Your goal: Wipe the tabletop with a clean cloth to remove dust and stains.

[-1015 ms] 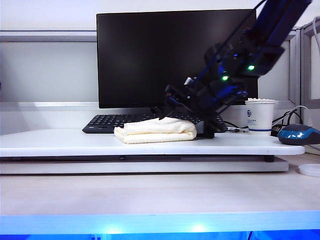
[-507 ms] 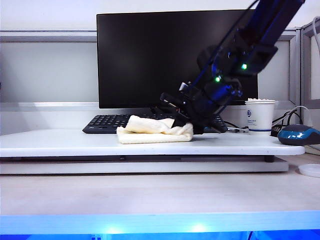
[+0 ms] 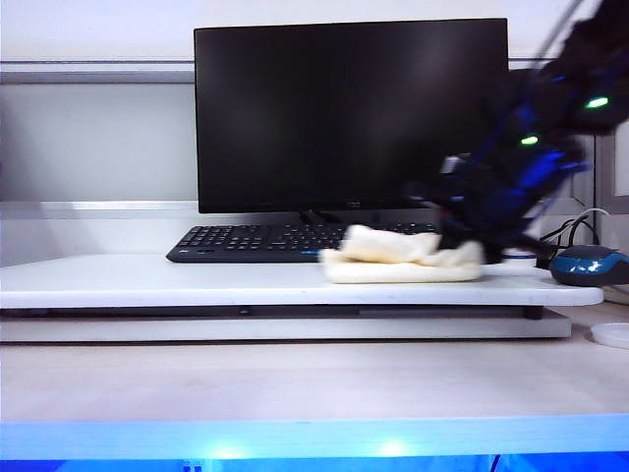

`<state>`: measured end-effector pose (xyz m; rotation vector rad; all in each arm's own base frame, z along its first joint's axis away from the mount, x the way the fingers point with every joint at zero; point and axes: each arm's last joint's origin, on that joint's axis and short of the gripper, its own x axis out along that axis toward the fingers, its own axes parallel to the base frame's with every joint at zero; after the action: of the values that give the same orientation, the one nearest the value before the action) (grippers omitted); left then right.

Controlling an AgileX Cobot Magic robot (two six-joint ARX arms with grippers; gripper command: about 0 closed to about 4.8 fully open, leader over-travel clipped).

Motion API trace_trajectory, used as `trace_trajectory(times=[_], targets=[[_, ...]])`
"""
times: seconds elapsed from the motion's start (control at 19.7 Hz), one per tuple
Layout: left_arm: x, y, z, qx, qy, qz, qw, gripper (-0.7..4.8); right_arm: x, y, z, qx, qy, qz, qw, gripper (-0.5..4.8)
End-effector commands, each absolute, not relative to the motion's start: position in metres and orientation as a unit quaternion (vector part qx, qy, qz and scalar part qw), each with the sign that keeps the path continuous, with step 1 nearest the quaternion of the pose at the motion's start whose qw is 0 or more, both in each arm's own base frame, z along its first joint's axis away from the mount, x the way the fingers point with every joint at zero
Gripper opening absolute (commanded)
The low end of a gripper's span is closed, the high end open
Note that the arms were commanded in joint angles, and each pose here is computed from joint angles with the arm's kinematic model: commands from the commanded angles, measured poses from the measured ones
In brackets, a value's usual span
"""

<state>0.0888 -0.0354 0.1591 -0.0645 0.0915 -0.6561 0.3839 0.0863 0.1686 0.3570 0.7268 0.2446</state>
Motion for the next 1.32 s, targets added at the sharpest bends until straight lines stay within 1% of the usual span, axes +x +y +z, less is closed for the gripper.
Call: trace_trajectory(times=[0.05,0.25,0.46,0.61,0.86,1.17,1.32], targets=[[0.089,-0.035,0.159,-0.032,0.041,-0.321,0.945,-0.06,0.364,0.073,0.154,0.127,0.419,0.082,0.895,-0.06],[0.089,-0.035,0.159,-0.032,0.041,-0.313,0.948,-0.06,0.362,0.086,0.157,0.115,0.414,0.103,0.897,-0.06],[0.089,-0.035,0.159,-0.033,0.041,-0.314,0.948,-0.06,0.367,0.121,0.167,0.101,0.391,0.146,0.903,-0.06],[0.089,-0.035,0.159,-0.034,0.041,-0.314,0.948,-0.06,0.381,0.151,0.170,0.099,0.399,0.169,0.896,-0.06],[0.089,-0.035,0.159,-0.034,0.042,-0.314,0.948,-0.06,0.408,0.227,0.168,0.087,0.409,0.223,0.880,-0.06],[0.089,-0.035,0.159,-0.034,0.042,-0.314,0.948,-0.06,0.416,0.327,0.173,0.079,0.401,0.302,0.861,-0.06],[0.089,-0.035,0.159,-0.034,0.042,-0.314,0.948,-0.06,0.416,0.369,0.182,0.081,0.391,0.338,0.852,-0.06]])
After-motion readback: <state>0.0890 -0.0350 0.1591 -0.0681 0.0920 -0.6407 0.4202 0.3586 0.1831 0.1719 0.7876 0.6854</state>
